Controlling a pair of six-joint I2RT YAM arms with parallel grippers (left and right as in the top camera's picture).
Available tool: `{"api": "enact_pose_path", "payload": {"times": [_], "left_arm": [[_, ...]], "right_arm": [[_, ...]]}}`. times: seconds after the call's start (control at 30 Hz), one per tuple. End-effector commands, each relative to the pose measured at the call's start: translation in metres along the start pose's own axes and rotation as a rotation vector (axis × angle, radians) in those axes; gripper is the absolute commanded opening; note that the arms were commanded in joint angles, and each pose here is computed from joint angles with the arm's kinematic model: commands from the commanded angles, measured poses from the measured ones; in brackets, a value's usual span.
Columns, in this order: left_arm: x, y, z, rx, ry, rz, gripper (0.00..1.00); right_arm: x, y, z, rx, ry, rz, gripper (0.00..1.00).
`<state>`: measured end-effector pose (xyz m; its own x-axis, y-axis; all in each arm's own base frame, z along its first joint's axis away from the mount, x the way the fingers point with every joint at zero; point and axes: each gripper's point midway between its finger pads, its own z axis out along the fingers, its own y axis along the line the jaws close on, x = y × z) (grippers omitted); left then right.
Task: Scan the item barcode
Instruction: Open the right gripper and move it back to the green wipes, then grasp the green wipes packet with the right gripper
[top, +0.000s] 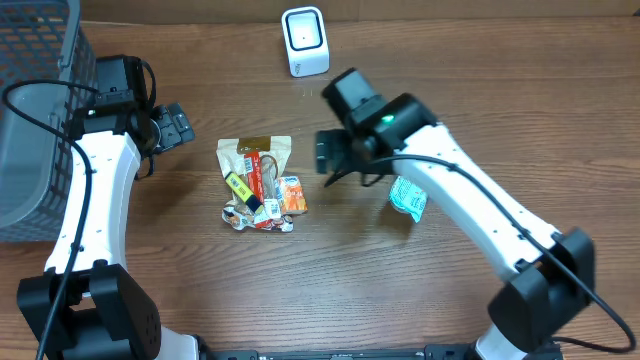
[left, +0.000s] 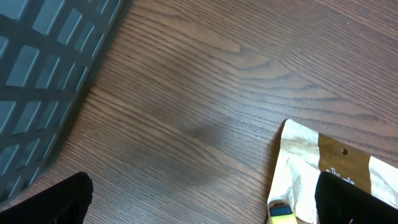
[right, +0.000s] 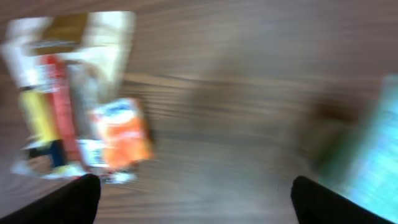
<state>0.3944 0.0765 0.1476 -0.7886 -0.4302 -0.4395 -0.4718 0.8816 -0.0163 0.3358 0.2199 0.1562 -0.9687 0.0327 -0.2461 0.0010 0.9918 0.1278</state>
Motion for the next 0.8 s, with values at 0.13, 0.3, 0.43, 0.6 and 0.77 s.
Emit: {"api": "enact_pose_path", "payload": {"times": [0.13,0.3,0.43,0.6,0.77], "left_arm": [[-0.007,-0.002,-0.009,0.014,-0.029,0.015,1.00],[-0.007,-0.002,-0.009,0.014,-0.029,0.015,1.00],[-0.007,-0.002,-0.009,0.014,-0.029,0.015,1.00],[-0.007,-0.002,-0.009,0.014,-0.029,0.015,1.00],[-0.007,-0.002,-0.009,0.015,-0.029,0.015,1.00]], "right_arm": [[-0.012,-0.080,-0.018,0.180,-0.013,0.314,1.00],[-0.001,-0.106,-0.013,0.220,0.055,0.384,1.00],[0.007,-0.115,-0.009,0.245,0.087,0.395,1.00],[0.017,-0.121,-0.001,0.269,0.120,0.403,1.00],[0.027,-0.124,0.014,0.278,0.136,0.453,1.00]]}}
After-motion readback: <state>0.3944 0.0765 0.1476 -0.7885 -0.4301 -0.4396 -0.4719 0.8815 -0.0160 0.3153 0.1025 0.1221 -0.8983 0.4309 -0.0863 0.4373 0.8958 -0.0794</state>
